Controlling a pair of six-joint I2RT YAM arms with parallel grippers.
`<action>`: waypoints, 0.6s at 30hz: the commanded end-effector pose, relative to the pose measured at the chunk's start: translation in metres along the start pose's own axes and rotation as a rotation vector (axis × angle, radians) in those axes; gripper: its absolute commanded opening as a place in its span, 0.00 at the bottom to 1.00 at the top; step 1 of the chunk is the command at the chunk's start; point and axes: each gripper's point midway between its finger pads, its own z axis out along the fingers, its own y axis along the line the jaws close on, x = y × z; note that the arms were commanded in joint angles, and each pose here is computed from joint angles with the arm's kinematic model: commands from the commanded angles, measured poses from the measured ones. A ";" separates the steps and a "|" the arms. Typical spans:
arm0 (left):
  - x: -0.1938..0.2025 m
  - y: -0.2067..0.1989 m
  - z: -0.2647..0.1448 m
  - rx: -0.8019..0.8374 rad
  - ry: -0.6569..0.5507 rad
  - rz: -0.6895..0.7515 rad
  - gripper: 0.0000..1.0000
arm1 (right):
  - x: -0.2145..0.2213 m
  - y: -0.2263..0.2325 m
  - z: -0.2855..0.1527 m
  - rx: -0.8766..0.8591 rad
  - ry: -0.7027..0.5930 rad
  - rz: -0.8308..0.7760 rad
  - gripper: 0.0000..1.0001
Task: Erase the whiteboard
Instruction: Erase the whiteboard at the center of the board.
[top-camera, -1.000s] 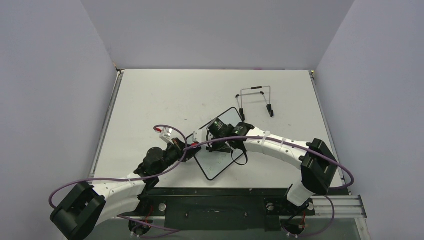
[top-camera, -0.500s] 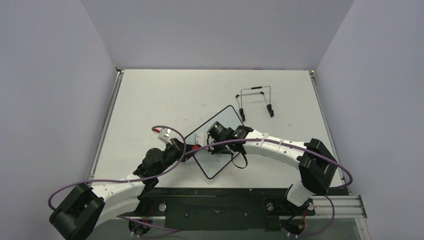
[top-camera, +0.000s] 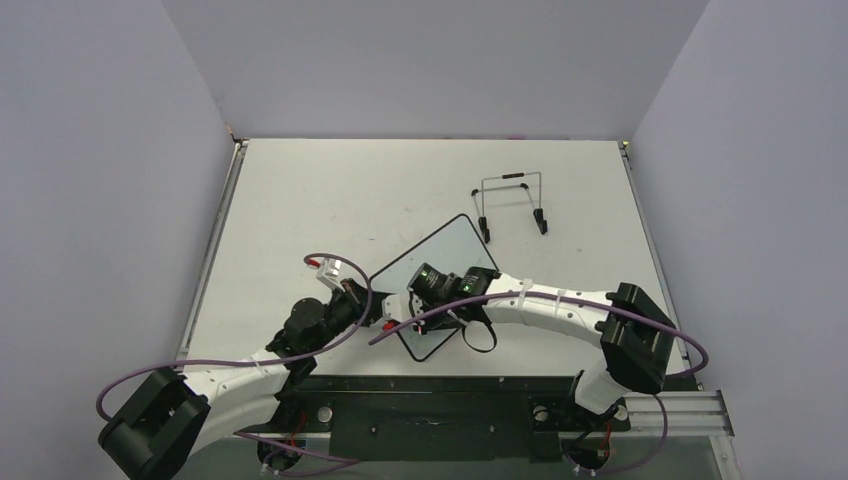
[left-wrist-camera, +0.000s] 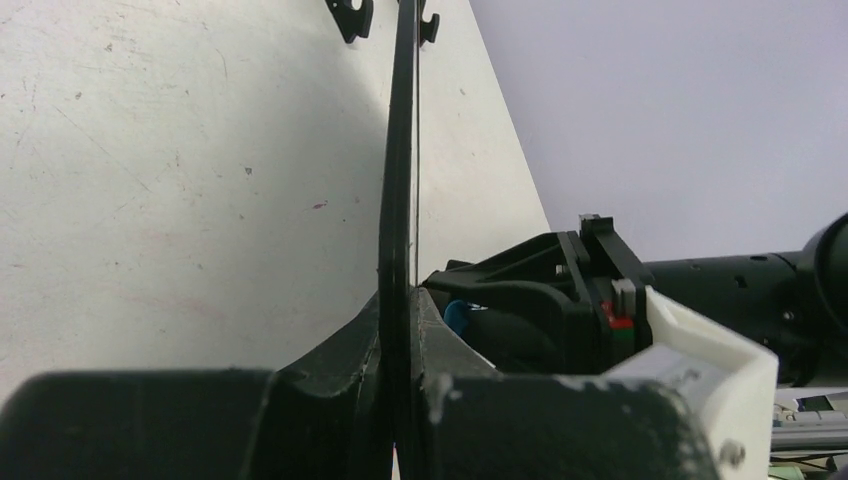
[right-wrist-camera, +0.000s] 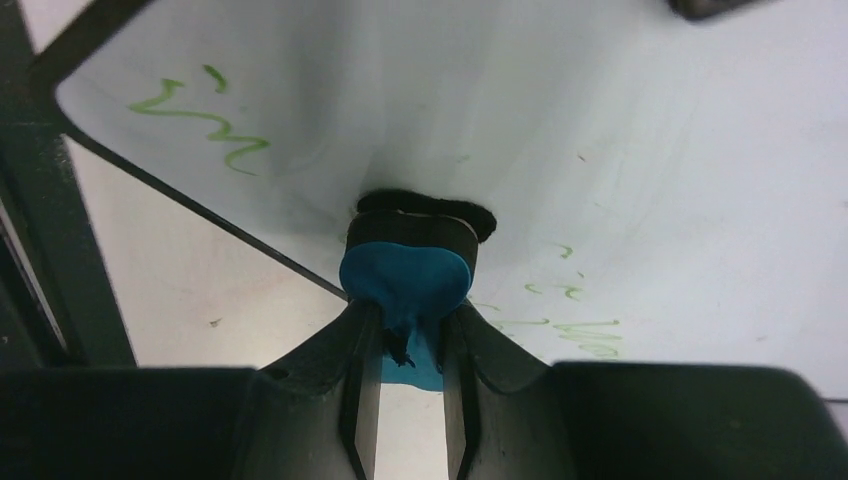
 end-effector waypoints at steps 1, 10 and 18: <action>-0.031 -0.076 -0.006 0.286 -0.087 -0.011 0.00 | -0.005 -0.053 -0.011 0.155 -0.074 0.196 0.00; -0.030 -0.080 -0.004 0.304 -0.077 -0.009 0.00 | -0.003 -0.017 -0.002 -0.008 -0.077 0.080 0.00; -0.030 -0.078 -0.006 0.298 -0.082 -0.010 0.00 | -0.015 -0.021 -0.007 0.014 -0.087 0.085 0.00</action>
